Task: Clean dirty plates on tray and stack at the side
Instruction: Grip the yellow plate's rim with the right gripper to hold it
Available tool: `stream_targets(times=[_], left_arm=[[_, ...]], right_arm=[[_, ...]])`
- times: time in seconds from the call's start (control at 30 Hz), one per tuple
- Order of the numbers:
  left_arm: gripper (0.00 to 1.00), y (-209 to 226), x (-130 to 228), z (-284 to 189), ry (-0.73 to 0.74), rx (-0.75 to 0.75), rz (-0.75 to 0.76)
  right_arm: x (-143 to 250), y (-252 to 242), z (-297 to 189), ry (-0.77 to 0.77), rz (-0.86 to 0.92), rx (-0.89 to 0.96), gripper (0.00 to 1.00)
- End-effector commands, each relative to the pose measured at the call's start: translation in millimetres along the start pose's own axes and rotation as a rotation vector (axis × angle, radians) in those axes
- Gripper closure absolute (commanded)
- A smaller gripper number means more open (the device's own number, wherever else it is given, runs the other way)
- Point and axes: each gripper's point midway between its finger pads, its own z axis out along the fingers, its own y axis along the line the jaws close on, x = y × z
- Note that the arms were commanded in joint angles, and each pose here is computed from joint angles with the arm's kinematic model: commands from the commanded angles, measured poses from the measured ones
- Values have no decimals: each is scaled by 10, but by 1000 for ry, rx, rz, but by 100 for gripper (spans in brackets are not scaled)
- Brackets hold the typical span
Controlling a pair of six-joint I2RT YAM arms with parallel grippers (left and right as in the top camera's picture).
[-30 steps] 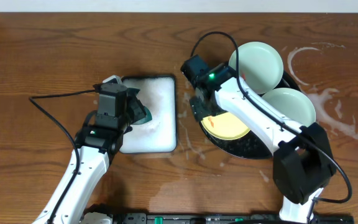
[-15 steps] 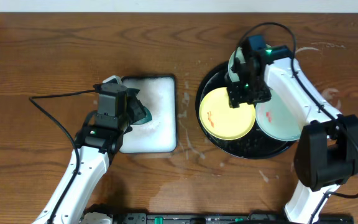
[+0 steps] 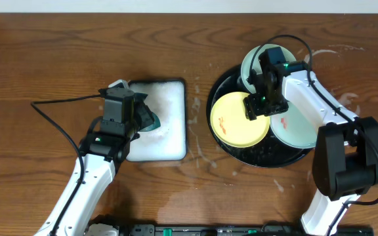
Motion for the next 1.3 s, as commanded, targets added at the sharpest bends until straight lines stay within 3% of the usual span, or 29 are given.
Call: stream_targets(times=[0.0,0.13,0.27,0.4,0.53,0.7,0.87,1.27], left_arm=[[92,-34,-102,-44,-29,3,11],[93,-38,-107,-46,-31,4,10],[93,-40,-110,-46,-32,5,10],[93,-39,-109,-46,-32,5,10],[93,-39,-109,-46,-32,5,10],[93,-39,-108,-46,-31,5,10],[92,-39,-108,-46,-31,5,10],[92,-39,-108,-46,-31,5,10]], right_arm=[[-55,-57,-77,-23,7,25,28],[-162,-108,-203,-53,4,61,28],[-282,-115,-246,-98,0,67,19],[-374,-169,-260,-135,-1,98,27],[-368,-188,-248,-134,0,108,25],[-319,-225,-197,-120,1,110,16],[-313,-292,-200,-120,14,112,24],[-247,-323,-14,-115,3,105,25]])
